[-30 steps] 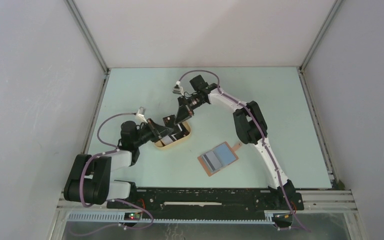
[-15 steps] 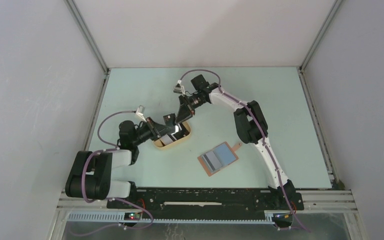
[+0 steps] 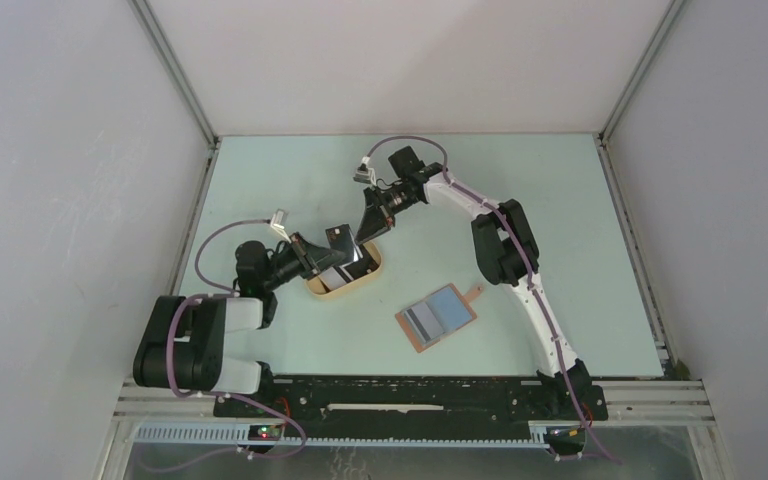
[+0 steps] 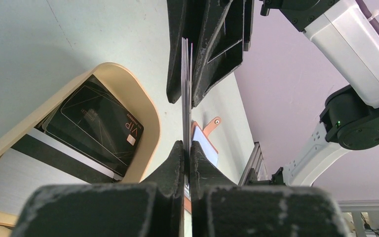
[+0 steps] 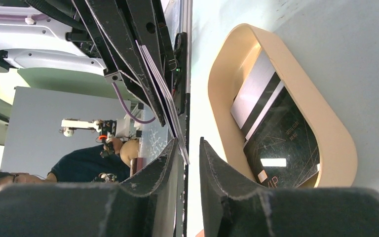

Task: Put the credit cards into the card holder
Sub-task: Place the credit card in the storage box.

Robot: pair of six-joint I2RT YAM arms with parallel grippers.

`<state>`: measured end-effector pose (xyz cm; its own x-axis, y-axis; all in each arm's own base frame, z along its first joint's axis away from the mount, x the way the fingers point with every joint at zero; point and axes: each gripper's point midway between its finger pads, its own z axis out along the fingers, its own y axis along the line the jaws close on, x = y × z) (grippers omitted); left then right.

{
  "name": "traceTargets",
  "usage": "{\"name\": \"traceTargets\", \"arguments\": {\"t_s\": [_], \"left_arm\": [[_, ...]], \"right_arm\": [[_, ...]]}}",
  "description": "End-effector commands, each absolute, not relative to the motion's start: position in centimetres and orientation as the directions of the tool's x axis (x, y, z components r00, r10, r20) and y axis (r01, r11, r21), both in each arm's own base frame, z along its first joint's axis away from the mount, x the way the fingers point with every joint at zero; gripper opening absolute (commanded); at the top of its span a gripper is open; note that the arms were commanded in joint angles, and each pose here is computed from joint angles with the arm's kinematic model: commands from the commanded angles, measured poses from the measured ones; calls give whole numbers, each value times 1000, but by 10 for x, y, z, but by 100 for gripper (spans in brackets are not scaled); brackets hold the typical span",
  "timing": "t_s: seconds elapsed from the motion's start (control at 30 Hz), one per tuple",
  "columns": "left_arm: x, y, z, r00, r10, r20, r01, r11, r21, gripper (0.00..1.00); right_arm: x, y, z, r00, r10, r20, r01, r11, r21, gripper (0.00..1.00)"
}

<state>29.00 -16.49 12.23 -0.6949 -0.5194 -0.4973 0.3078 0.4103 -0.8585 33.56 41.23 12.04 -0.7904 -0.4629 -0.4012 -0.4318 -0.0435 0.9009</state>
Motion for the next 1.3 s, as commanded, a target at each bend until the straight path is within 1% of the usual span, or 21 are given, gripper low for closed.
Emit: {"name": "traceTargets", "arguments": {"t_s": [0.0, 0.33, 0.5, 0.67, 0.8, 0.97, 1.03, 1.17, 1.23, 1.27], "left_arm": [[288, -167, 136, -677, -508, -533, 377, 382, -844, 0], [287, -170, 140, -684, -513, -519, 394, 340, -854, 0], [288, -171, 135, -695, -512, -504, 379, 334, -863, 0], [290, -171, 133, -702, -513, -495, 373, 327, -868, 0], [289, -173, 139, -703, -510, -495, 391, 304, -869, 0], [286, -176, 146, -710, -512, -484, 414, 253, -875, 0], [285, -177, 147, -716, -512, -475, 416, 234, -879, 0], [287, -177, 144, -719, -514, -469, 407, 235, -882, 0], [288, -177, 144, -721, -515, -463, 400, 236, -886, 0], [289, -177, 142, -725, -517, -455, 390, 237, -890, 2]], "right_arm": [[339, 412, 149, -756, -441, -483, -513, -60, 857, 29], [337, 418, 143, -755, -451, -476, -522, -24, 852, 28], [332, 423, 144, -754, -458, -472, -517, -29, 855, 34], [327, 427, 149, -756, -465, -462, -495, -56, 867, 37], [324, 429, 149, -755, -469, -459, -491, -61, 869, 36], [321, 429, 154, -760, -475, -444, -456, -98, 885, 34], [320, 429, 154, -764, -476, -435, -444, -101, 890, 31], [320, 429, 154, -766, -478, -430, -434, -110, 894, 22], [320, 429, 154, -767, -479, -426, -426, -116, 897, 14], [319, 429, 154, -768, -480, -425, -424, -118, 898, 10]]}}
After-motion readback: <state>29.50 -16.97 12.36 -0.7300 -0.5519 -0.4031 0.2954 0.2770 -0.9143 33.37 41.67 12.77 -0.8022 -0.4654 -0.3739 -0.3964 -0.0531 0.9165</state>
